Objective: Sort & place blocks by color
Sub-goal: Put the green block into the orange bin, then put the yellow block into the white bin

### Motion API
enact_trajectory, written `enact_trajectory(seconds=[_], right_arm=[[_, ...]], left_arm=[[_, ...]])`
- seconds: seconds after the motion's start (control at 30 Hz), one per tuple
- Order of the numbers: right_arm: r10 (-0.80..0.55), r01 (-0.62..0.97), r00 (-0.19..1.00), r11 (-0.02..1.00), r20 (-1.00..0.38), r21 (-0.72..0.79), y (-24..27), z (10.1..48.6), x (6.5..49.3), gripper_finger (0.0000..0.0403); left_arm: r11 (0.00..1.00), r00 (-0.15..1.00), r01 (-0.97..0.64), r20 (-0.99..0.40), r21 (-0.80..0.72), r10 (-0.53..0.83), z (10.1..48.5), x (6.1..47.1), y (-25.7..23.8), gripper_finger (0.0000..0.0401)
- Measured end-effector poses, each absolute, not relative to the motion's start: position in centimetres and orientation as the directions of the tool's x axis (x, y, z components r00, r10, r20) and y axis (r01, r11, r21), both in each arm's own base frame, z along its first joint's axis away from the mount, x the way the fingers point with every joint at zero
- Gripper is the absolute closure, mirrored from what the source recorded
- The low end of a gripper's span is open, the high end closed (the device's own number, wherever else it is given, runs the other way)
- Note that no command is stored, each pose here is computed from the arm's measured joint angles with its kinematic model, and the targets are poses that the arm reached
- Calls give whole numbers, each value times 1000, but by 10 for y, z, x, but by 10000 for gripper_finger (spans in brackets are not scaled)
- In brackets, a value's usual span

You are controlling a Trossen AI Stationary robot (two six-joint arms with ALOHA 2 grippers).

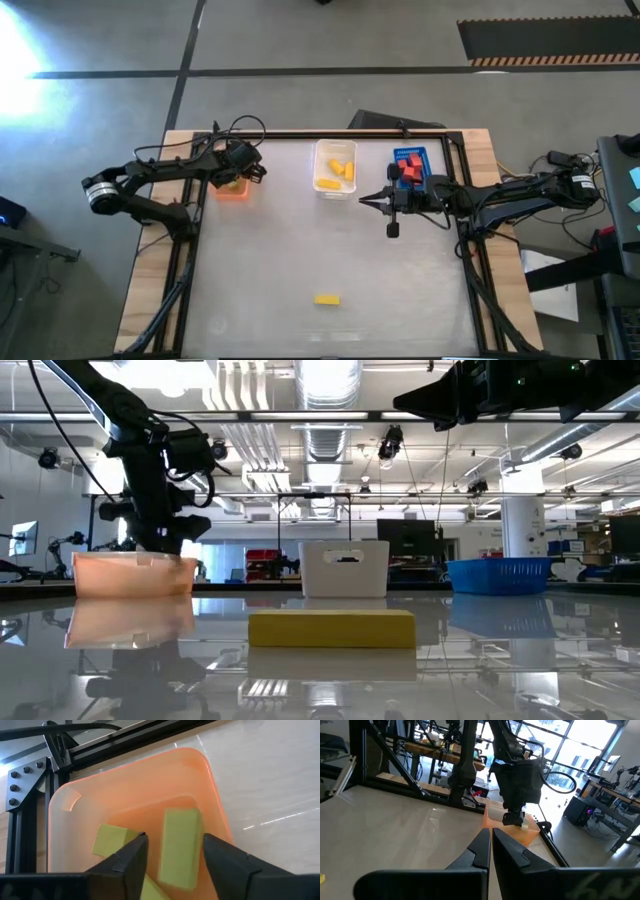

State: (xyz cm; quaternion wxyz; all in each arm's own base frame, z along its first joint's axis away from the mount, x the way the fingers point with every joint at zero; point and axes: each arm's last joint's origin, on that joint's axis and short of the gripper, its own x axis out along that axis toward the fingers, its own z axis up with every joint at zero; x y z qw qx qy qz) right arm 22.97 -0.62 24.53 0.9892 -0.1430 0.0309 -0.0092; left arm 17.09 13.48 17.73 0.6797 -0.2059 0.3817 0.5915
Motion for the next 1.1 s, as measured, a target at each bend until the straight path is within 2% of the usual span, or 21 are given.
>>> enact_trajectory(seconds=[0.23, 0.4, 0.7, 0.9, 1.1], right_arm=[[-27, 9, 998, 960, -58, -280, -6, 245, 230, 394], [-27, 11, 998, 966, -58, -258, -6, 245, 230, 394], [-16, -2, 993, 987, -114, -162, -4, 238, 229, 394], [35, -55, 986, 990, -161, -126, 7, 231, 228, 394], [101, -122, 978, 987, -181, -105, 28, 227, 229, 394]], left_arm=[[233, 23, -959, -773, 163, 633, 185, 174, 134, 177], [319, 135, -944, -776, 89, 616, 211, 184, 122, 171], [621, 483, -784, -657, -29, 579, 248, 209, 52, 170], [843, 664, -537, -616, 2, 425, 247, 228, -10, 170], [959, 781, -281, -572, 38, 251, 235, 245, -69, 170]])
